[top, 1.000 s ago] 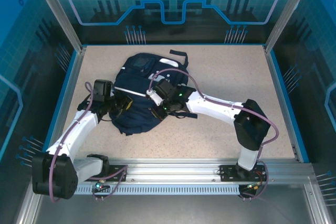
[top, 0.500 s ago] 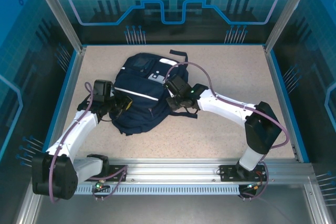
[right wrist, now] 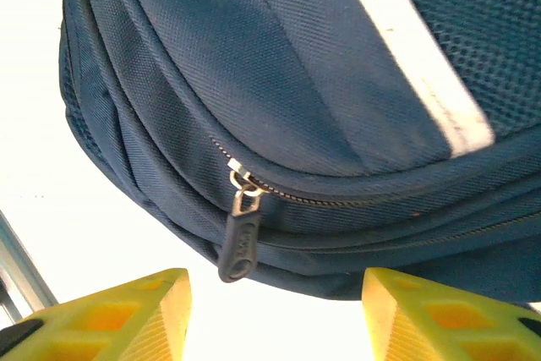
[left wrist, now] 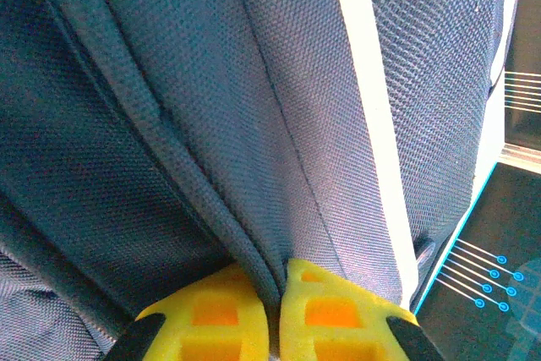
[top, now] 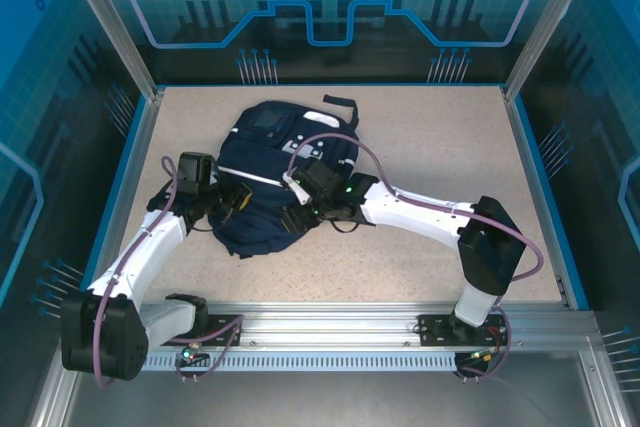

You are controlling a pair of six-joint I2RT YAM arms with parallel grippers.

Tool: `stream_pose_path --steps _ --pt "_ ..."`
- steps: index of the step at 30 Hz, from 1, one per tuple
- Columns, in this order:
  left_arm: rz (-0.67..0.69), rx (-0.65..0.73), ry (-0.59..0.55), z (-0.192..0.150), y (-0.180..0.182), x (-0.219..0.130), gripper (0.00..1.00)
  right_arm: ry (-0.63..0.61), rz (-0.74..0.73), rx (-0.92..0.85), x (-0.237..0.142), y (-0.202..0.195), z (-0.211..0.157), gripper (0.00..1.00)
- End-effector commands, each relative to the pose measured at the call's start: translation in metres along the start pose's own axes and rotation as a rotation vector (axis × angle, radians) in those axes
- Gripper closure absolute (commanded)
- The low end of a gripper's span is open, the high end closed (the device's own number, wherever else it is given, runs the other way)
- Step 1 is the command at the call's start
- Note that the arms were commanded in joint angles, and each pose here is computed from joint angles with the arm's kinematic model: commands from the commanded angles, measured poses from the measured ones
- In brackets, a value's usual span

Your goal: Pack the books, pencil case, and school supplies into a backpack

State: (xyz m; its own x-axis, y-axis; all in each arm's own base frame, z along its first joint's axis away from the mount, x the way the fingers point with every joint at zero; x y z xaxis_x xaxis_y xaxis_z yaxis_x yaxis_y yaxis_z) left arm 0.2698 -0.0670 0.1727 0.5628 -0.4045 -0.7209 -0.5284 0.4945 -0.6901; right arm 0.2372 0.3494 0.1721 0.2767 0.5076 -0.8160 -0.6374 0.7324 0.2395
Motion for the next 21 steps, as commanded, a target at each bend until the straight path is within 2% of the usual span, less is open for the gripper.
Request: stream_pose_path --steps 1,4,7,11,15,21 --pt "-0.052 0.067 0.015 -0.001 -0.017 -0.011 1.0 -0.032 0.022 0.043 0.004 0.013 0.011 0.42" --pt "-0.053 0.066 0.014 -0.001 -0.018 -0.01 1.0 -0.025 -0.016 0.056 0.009 0.014 0.011 0.44" --pt "-0.051 0.067 0.015 -0.001 -0.017 -0.01 1.0 -0.017 -0.055 0.075 0.015 0.008 0.01 0.62" --pt "-0.054 0.068 0.016 -0.001 -0.018 -0.011 1.0 -0.004 -0.094 0.076 0.02 0.003 0.01 0.72" --pt "-0.045 0.07 0.012 -0.001 -0.016 -0.011 1.0 -0.01 -0.159 0.079 0.015 -0.007 0.009 0.88" --pt "-0.026 0.074 0.016 -0.002 -0.012 -0.01 1.0 -0.053 -0.268 0.115 -0.003 -0.044 0.004 0.95"
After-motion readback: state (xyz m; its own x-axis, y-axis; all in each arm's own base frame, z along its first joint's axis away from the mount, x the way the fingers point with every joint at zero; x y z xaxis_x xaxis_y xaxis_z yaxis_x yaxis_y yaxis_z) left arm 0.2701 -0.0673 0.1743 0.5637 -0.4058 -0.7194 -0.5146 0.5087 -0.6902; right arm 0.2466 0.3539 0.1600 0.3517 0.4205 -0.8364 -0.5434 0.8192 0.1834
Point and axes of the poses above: each hand's point on the last joint's axis, 136 mm out from that joint toward the fingers, its own x axis out along the fingers, its own y axis along the line the jaws close on, z = x × y, the point moved 5 cm from there along -x, back along the fingers, and after that the axes turned 3 degrees about x, right-handed, at the moved point
